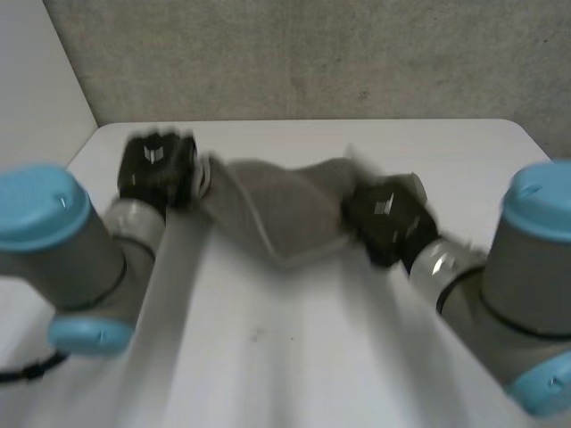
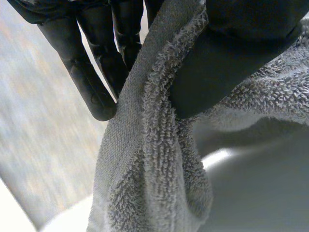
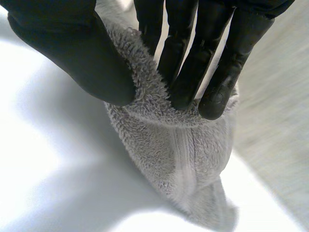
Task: Fold the laundry
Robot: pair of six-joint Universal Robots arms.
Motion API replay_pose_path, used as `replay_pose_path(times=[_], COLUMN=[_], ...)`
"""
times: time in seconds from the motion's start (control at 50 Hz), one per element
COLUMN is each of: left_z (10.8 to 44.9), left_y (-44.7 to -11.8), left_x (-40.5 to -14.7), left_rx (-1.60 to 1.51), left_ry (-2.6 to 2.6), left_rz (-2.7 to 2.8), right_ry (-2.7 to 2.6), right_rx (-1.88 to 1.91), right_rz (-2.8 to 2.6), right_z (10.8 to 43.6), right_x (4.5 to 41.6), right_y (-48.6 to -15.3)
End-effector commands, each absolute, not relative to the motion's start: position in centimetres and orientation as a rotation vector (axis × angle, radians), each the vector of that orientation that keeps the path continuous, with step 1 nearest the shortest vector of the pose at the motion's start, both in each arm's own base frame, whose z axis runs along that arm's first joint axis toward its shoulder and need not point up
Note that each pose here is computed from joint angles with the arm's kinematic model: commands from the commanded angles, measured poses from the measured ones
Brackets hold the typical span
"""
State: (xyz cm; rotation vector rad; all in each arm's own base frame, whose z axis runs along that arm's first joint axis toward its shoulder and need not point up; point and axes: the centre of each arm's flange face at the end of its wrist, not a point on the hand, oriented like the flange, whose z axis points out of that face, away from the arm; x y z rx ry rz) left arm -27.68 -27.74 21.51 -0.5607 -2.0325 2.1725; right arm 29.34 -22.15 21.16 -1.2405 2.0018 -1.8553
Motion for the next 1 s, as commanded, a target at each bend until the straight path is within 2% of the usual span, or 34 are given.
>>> replay_pose_path(times=[0.02, 0.1, 0.2, 0.34, 0.44, 0.6, 0.66, 0.76, 1.0], left_z=[15.7, 16.0, 19.8, 21.7, 21.4, 20.7, 19.4, 18.2, 17.1], left_y=[-24.3, -23.3, -22.2, -21.2, -19.7, -18.8, -18.5, -17.6, -17.6], left_x=[-25.0, -24.6, -24.2, -24.6, -26.0, -27.0, -26.8, -26.0, -24.7], left_rx=[-0.714, -0.790, -0.811, -0.826, -0.910, -0.987, -1.144, -1.252, -1.216], left_ry=[-2.312, -2.348, -2.291, -2.191, -2.120, -2.103, -2.132, -2.174, -2.284], left_rz=[1.958, 1.934, 2.010, 2.051, 1.999, 1.961, 1.955, 1.922, 1.910], right_ry=[2.165, 2.162, 2.168, 2.132, 2.037, 1.688, 1.535, 1.499, 1.395], right_rx=[-1.375, -1.342, -1.304, -1.311, -1.380, -1.879, -2.091, -2.163, -2.303], right_rz=[-1.396, -1.445, -1.507, -1.557, -1.643, -1.791, -1.745, -1.668, -1.530], right_z=[16.1, 17.3, 18.4, 19.0, 20.0, 21.2, 20.0, 19.0, 16.4], right_x=[28.7, 28.7, 28.0, 27.9, 28.4, 29.9, 30.8, 30.9, 31.3], right_y=[-19.1, -20.1, -21.1, -21.4, -21.6, -21.5, -21.4, -21.1, -20.2])
